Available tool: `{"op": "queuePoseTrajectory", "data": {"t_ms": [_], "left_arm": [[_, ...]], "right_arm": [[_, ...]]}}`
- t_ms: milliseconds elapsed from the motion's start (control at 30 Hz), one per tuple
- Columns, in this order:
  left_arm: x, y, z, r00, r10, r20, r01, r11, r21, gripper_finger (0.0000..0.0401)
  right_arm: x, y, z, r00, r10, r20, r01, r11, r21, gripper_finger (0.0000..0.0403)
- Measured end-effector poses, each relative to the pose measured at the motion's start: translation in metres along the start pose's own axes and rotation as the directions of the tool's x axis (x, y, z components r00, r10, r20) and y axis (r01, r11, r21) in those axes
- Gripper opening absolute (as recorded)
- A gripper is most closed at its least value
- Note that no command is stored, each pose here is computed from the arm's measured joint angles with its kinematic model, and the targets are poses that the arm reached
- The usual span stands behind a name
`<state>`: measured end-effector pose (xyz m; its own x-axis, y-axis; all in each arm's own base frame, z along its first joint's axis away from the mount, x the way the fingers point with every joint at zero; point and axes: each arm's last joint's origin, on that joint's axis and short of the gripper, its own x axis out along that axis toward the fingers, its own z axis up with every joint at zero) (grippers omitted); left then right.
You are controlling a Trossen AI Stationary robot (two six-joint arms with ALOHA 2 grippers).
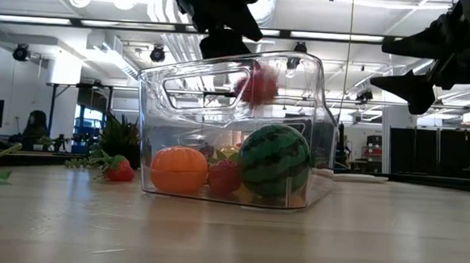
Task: Pick and placing Produce into tupperware
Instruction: Put the red tomato into the transparent bin, then put the red strawberry into the transparent bin
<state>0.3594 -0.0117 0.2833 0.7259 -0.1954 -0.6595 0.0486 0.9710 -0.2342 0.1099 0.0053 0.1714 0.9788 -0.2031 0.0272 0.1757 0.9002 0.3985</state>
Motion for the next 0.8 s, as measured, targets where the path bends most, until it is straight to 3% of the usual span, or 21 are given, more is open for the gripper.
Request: {"op": "queuePoseTrajectory", "data": {"t_ms": [167,300,400,500,600,800], "left_arm": [[-0.007,0.001,0.0,0.998,0.057,-0.004,-0.057,0.998,-0.028,0.0327],[-0.024,-0.002,0.003,0.997,0.074,0.02,-0.074,0.997,-0.011,0.0339],[-0.04,0.001,-0.007,0.974,0.212,-0.076,-0.199,0.969,0.146,0.0339],[-0.057,0.006,-0.022,0.896,0.405,-0.183,-0.323,0.876,0.359,0.033],[-0.056,0.016,-0.039,0.861,0.419,-0.289,-0.263,0.852,0.452,0.0318],[-0.024,0.039,-0.066,0.846,0.395,-0.359,-0.198,0.857,0.476,0.0303]], "right_arm": [[0.0,0.0,0.0,1.0,-0.002,-0.004,0.002,1.0,-0.001,0.0327],[0.0,0.0,0.0,1.0,-0.002,-0.004,0.002,1.0,-0.001,0.0328],[0.0,0.0,0.0,1.0,-0.001,-0.004,0.001,1.0,-0.002,0.0328],[0.0,0.0,0.0,1.0,-0.001,-0.003,0.001,1.0,-0.001,0.0328],[0.0,0.0,0.0,1.0,-0.001,-0.004,0.001,1.0,-0.002,0.0328],[0.0,0.0,0.0,1.0,-0.001,-0.003,0.001,1.0,-0.001,0.0328]]}}
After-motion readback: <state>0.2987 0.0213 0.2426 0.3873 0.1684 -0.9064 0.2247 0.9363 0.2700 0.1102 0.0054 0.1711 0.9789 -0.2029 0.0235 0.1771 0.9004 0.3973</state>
